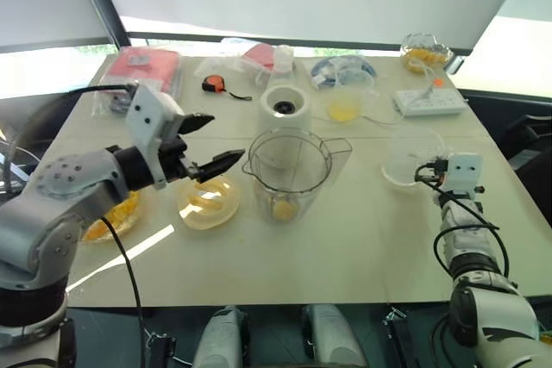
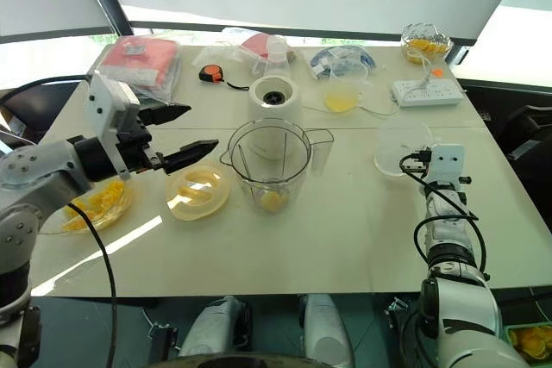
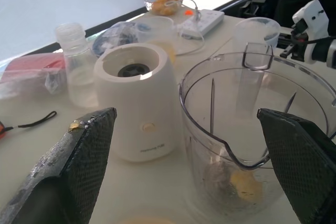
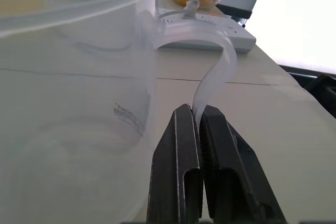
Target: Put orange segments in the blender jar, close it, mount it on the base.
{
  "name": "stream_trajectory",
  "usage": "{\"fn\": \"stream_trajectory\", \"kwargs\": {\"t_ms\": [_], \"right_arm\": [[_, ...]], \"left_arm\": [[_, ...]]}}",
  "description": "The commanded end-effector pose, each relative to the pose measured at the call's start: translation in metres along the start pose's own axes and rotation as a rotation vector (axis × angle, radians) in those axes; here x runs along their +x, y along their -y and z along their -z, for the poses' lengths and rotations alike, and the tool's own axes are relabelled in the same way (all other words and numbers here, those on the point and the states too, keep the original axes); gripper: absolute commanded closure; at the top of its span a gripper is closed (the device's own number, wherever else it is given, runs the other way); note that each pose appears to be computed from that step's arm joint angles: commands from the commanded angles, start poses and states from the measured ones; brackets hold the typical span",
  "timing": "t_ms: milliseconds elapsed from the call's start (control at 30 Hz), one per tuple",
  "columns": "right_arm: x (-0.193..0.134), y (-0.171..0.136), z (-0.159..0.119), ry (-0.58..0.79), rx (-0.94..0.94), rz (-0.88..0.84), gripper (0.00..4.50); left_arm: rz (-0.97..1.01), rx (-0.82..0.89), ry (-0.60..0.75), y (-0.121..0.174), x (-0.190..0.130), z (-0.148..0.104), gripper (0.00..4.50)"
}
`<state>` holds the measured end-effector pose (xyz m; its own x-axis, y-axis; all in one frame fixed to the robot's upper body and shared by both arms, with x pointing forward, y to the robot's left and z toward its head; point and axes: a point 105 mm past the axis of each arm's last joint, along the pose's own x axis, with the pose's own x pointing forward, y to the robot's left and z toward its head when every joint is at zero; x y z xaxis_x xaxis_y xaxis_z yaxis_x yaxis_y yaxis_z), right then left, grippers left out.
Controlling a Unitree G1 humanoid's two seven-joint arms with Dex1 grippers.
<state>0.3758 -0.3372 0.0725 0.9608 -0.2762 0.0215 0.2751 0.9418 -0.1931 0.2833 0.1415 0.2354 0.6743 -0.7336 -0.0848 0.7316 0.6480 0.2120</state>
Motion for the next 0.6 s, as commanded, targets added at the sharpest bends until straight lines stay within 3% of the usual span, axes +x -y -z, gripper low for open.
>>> {"fn": "stream_trajectory", "kwargs": {"t_ms": [33, 267, 600], "right_arm": [[0.010, 0.007, -0.038, 0.128, 0.067, 0.047, 4.45], [0.010, 0.009, -0.093, 0.316, 0.101, 0.067, 4.45], [-0.028, -0.011, -0.216, 0.621, -0.110, -0.100, 4.45]], "left_arm": [[-0.012, 0.040, 0.026, -0.007, -0.003, -0.009, 0.00], [0.009, 0.043, 0.022, -0.019, -0.001, -0.014, 0.00], [0.109, 0.073, -0.020, -0.026, 0.006, -0.019, 0.00]]}}
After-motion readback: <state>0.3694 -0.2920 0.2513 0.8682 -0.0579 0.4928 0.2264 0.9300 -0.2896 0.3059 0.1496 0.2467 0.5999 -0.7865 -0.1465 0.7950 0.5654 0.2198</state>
